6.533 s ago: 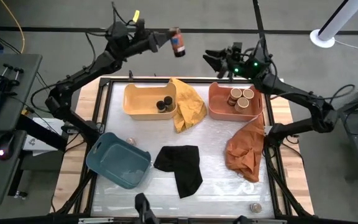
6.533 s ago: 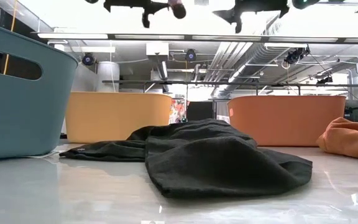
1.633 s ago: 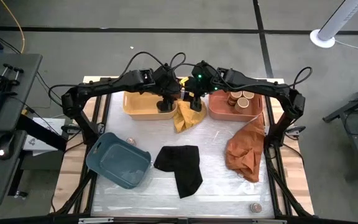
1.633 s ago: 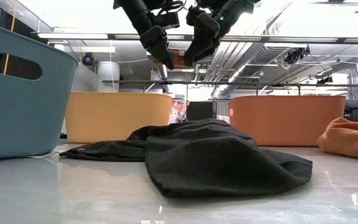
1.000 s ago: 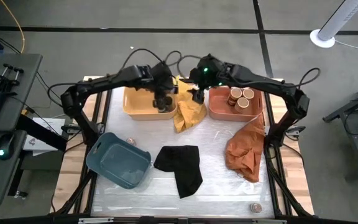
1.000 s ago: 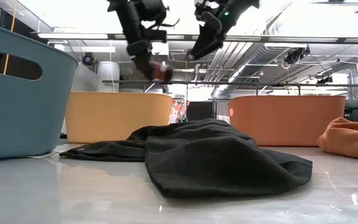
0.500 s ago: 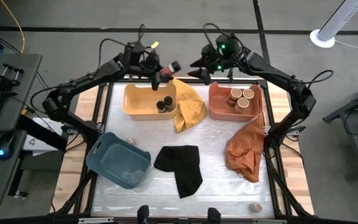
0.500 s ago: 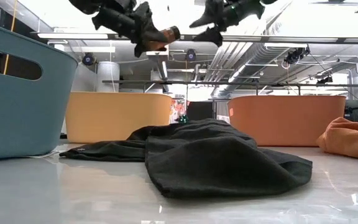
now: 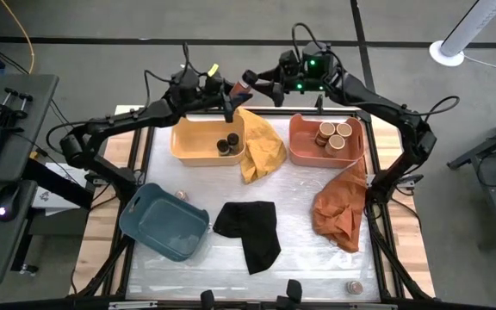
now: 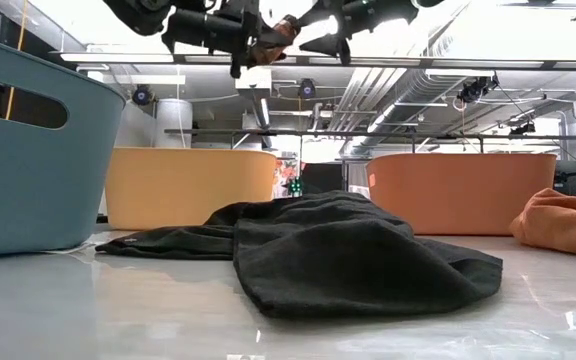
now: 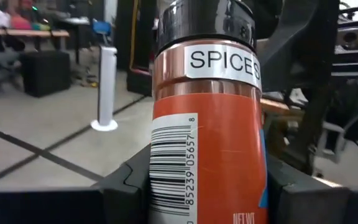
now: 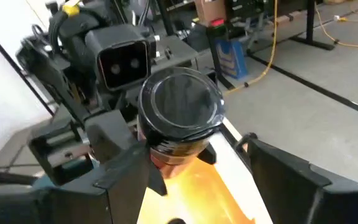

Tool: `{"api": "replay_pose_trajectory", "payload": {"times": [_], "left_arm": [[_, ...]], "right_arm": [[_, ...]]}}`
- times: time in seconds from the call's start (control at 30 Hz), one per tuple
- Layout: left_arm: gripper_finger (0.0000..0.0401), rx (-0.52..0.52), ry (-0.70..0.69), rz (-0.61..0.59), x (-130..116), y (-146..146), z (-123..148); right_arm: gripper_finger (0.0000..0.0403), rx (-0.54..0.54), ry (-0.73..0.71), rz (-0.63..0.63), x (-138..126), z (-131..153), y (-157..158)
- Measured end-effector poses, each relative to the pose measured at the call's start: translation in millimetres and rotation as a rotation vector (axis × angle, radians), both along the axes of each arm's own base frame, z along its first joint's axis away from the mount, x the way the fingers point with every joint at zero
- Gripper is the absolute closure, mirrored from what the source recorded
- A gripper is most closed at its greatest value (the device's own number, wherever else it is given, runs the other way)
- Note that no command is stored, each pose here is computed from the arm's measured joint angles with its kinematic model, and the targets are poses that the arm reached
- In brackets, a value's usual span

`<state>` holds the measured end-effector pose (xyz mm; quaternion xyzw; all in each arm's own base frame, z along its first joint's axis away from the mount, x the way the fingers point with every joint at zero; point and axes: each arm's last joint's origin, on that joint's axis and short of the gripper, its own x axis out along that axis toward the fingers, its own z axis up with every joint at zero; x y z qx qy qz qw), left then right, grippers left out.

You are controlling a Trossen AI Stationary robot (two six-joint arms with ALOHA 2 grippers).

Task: Sort spices by type
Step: Put the black spice bottle into the yellow bin

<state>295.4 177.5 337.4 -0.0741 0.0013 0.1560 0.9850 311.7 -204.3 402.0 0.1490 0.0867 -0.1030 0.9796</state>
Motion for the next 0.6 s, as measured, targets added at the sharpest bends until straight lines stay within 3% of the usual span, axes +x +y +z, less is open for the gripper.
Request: {"api": "replay_pose_trajectory", "payload": {"times": [0.33,0.6], "left_arm": [[0.0252,0.052,-0.089,0.049,9,-12,9],[0.0252,0.114,-0.085,0.074,17,-27,10]], "right_arm": [[0.0141,0.02,-0.137,0.062,11,10,9],[0.0141,0.059,-0.207,0.091,26,9,15]]}}
